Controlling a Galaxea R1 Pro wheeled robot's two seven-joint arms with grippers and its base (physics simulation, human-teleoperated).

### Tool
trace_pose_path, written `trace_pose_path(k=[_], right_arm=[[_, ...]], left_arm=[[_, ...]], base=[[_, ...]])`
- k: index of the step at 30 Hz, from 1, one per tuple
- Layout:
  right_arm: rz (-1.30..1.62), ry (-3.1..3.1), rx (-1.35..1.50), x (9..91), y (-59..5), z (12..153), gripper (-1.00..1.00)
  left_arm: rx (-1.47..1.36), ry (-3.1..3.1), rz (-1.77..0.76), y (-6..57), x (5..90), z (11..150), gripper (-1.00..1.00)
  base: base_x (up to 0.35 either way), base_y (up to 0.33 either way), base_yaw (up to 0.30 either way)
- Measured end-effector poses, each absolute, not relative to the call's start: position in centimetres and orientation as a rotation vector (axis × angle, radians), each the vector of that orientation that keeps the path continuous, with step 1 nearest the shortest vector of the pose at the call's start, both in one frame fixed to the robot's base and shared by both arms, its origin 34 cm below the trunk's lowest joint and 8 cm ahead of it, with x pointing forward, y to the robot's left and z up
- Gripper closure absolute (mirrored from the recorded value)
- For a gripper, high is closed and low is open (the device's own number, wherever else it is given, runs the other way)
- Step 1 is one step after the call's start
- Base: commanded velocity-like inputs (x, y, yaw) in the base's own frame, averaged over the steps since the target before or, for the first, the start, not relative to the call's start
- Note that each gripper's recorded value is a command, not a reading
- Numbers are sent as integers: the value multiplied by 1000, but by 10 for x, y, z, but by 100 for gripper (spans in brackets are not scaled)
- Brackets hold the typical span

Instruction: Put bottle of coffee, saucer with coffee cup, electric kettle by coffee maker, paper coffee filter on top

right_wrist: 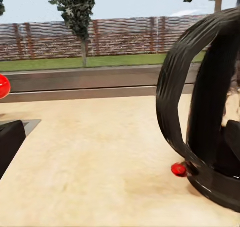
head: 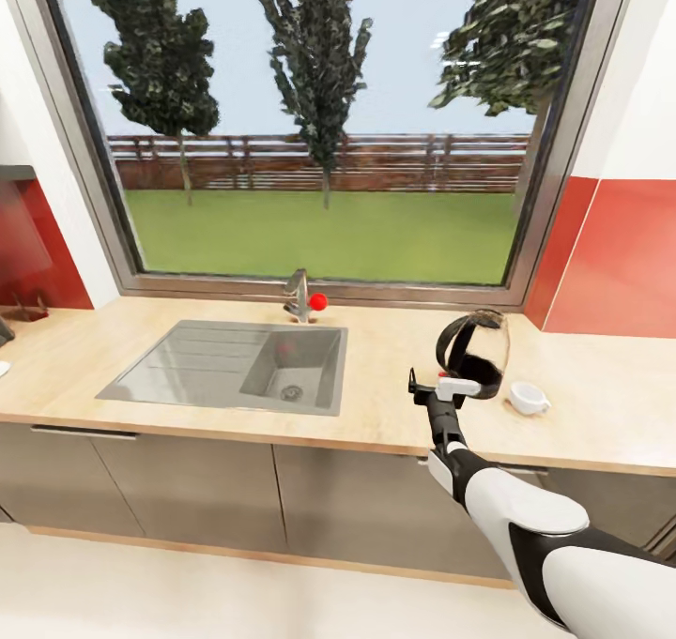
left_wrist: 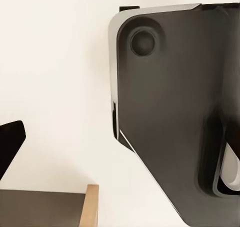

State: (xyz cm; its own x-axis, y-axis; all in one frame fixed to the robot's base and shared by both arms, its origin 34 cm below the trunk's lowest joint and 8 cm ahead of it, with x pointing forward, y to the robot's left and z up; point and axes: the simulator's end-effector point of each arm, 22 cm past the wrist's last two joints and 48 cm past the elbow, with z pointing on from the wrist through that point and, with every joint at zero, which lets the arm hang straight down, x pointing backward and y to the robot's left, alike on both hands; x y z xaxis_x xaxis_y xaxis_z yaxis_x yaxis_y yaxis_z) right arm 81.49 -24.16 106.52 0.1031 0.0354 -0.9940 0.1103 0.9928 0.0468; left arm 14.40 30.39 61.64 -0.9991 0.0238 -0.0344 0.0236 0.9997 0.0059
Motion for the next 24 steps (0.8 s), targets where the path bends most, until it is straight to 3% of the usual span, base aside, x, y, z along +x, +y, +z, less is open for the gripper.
trace_pose_path(k=[24], right_arm=[[-60,1487,124,807,-244,1052,-100]], left_arm=[[30,3106,9,304,144,616,-100]], base=[[60,0,0]])
